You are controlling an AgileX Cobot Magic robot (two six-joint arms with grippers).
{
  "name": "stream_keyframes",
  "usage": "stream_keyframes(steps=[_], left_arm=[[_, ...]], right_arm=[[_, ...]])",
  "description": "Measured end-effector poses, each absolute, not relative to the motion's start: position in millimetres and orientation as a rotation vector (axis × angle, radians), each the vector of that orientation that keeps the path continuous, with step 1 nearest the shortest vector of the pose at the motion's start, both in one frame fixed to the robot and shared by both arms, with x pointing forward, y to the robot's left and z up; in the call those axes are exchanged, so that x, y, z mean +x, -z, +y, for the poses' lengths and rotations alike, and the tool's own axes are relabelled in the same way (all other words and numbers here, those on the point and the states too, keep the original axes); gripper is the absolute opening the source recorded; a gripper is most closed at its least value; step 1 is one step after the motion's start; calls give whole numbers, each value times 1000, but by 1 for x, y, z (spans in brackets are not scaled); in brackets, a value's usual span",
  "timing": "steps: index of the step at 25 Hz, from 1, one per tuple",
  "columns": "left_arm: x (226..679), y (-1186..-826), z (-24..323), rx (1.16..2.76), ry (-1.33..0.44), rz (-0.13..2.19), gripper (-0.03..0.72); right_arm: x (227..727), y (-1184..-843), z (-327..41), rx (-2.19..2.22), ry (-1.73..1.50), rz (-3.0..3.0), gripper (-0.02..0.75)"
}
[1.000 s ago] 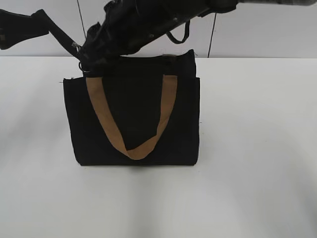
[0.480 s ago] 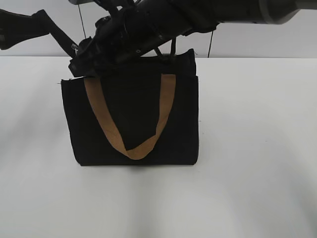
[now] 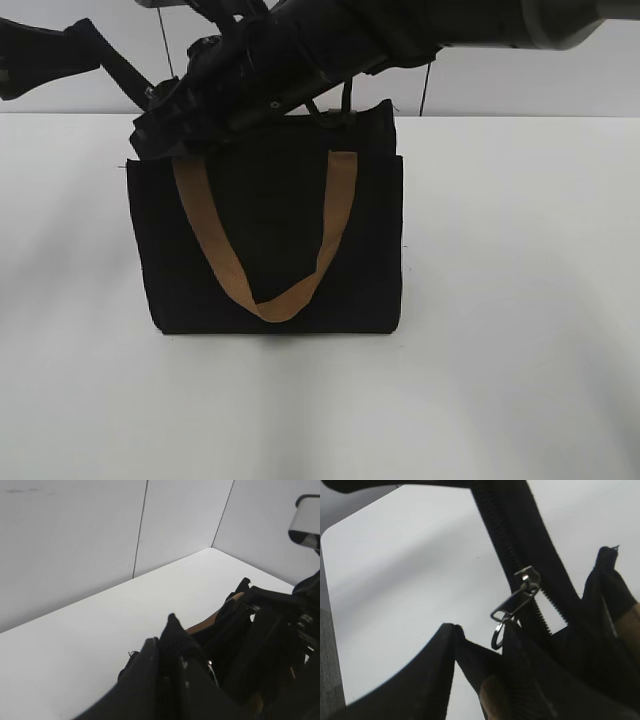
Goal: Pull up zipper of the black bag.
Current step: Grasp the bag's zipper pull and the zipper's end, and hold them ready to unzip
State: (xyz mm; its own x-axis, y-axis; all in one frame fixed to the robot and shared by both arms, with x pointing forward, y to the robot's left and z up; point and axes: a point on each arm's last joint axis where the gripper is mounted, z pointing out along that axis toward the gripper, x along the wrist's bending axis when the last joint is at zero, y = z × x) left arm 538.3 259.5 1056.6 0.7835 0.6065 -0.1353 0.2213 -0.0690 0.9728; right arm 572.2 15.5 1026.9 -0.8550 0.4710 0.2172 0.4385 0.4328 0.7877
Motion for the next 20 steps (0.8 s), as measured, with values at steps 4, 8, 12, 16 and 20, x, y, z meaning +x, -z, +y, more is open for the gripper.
stream_keyframes(steps=[4, 8, 12, 16, 20], left_arm=[[538, -1057, 259, 1643, -355, 664, 23], [538, -1057, 259, 1642, -354, 663, 23], [538, -1057, 259, 1640, -349, 656, 23], [537, -1057, 258, 1638, -344, 651, 23], [537, -1057, 258, 1638, -343, 649, 23]], right_arm=[[575, -1027, 15, 904, -1444, 2589, 251], [576, -1023, 18, 980, -1473, 2594, 251], [578, -1019, 19, 1058, -1489, 2575, 251], [583, -1020, 18, 1178, -1512, 2501, 241], [584, -1020, 18, 1229, -1520, 2483, 204]])
